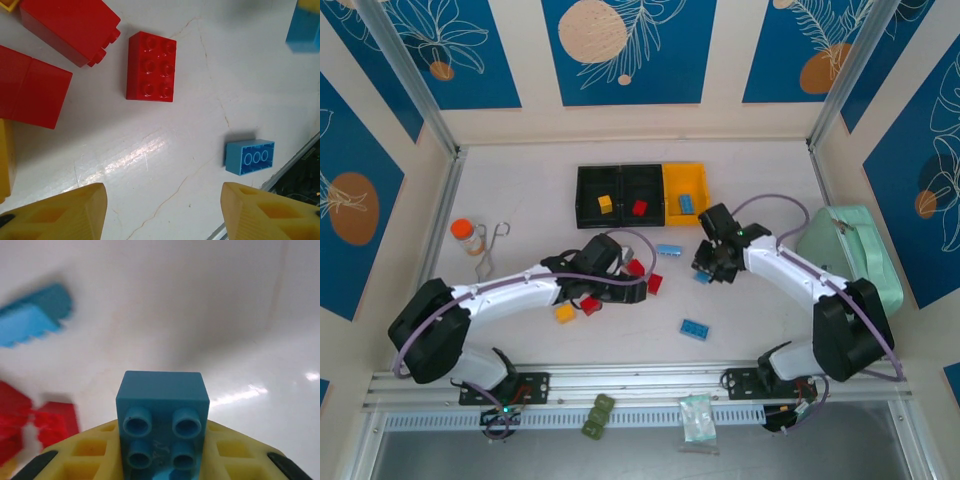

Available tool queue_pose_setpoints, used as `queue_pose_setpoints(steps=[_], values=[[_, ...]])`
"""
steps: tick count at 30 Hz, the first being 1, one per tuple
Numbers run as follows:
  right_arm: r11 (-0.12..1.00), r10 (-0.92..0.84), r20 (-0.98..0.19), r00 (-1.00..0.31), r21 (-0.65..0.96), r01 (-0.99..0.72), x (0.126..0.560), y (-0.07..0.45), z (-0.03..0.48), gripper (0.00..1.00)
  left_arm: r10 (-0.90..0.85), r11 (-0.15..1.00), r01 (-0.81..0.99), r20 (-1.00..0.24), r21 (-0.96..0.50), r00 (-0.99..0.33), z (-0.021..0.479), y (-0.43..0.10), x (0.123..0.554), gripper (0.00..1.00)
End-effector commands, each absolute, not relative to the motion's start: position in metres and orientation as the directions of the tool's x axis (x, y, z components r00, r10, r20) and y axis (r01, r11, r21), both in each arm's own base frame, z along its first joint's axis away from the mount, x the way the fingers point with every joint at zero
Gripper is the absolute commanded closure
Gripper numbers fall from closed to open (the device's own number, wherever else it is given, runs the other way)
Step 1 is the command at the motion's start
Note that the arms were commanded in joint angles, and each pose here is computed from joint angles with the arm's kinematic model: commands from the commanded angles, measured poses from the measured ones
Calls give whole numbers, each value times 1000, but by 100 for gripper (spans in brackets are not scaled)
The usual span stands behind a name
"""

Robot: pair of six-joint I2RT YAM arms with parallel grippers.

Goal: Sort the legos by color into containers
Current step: Place the lego in the container.

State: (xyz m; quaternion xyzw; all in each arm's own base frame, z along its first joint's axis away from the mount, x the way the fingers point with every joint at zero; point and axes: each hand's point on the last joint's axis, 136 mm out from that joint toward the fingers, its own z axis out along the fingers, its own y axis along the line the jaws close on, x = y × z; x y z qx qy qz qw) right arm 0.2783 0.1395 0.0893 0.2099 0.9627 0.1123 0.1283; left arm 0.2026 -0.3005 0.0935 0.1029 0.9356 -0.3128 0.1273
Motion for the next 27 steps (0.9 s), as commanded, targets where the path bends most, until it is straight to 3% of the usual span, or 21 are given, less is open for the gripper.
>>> queue_pose_setpoints(steps=[1, 9, 15, 27], values=[[927, 343, -246, -907, 242, 285, 303, 143, 104, 72, 59, 795, 238, -320, -558, -946, 101, -292, 208, 39], [957, 253, -311, -916, 219, 190, 388, 158, 127, 71, 7, 807, 203, -335, -554, -942, 112, -279, 211, 39], [964, 225, -277, -934, 203, 172, 442, 166, 113, 71, -35, 790, 196, -362, -581, -931, 131, -273, 217, 38], [975, 203, -272, -941, 147, 168, 513, 165, 93, 70, -74, 799, 165, -367, -578, -927, 141, -256, 228, 37]])
